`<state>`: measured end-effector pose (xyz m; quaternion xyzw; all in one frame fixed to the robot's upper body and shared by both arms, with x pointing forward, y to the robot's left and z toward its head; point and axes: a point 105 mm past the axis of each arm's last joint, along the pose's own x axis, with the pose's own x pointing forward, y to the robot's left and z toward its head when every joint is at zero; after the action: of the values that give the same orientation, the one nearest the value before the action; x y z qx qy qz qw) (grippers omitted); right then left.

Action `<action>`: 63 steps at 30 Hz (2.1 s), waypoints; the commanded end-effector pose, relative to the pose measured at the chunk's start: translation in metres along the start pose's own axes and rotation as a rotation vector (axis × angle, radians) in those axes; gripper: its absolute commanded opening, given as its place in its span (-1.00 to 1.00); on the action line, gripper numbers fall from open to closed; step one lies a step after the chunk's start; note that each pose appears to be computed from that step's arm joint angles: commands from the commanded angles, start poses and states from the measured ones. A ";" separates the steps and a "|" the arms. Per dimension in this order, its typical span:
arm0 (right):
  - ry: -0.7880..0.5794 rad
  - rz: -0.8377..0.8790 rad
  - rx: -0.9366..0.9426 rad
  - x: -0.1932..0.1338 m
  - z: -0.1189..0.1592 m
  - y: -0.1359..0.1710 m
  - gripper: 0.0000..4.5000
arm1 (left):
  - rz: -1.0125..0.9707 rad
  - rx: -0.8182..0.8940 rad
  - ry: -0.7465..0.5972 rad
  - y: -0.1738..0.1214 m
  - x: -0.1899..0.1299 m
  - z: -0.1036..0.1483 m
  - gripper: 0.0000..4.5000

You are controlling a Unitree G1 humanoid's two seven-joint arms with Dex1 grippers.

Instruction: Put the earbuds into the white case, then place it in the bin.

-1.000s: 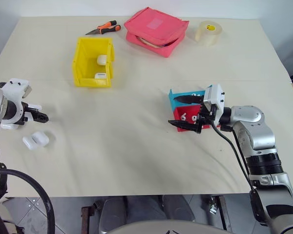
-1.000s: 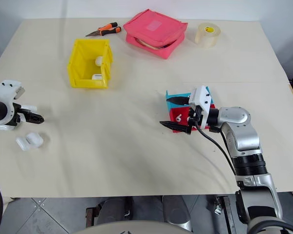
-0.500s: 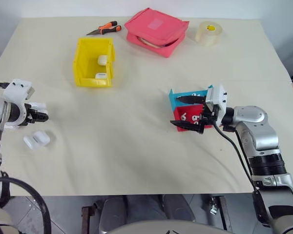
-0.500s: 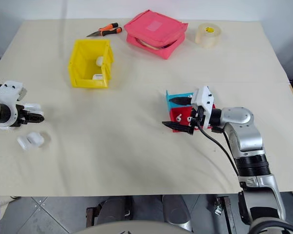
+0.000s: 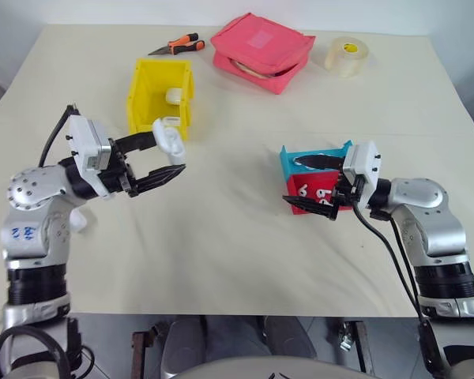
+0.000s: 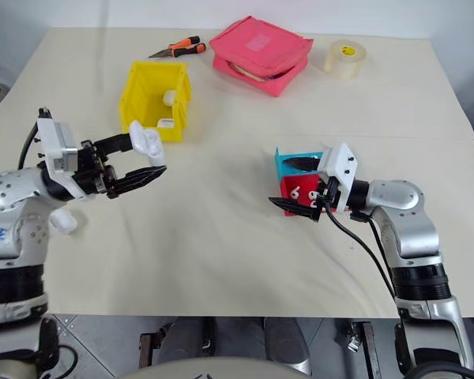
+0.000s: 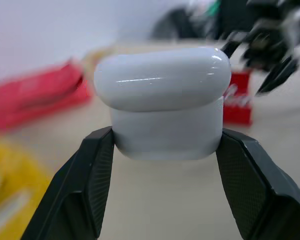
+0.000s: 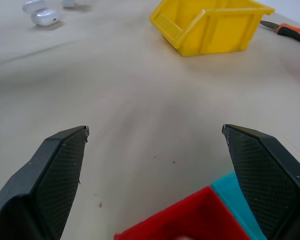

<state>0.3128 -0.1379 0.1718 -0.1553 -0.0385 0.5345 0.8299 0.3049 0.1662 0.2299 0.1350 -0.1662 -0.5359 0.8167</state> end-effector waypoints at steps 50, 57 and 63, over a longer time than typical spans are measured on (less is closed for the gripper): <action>0.655 -0.197 0.099 -0.069 -0.013 0.038 0.02 | -0.577 -0.245 -0.297 -0.096 0.063 -0.025 0.22; 0.712 -0.169 0.126 -0.053 -0.013 0.022 0.02 | -0.553 -0.242 -0.297 -0.098 0.061 -0.024 0.22; 0.769 -0.171 0.108 -0.051 -0.020 0.009 0.02 | -0.548 -0.235 -0.302 -0.098 0.061 -0.023 0.22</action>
<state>0.2846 -0.1801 0.1482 -0.2793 0.2951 0.3772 0.8323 0.2605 0.0726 0.1693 -0.0069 -0.1568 -0.7641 0.6257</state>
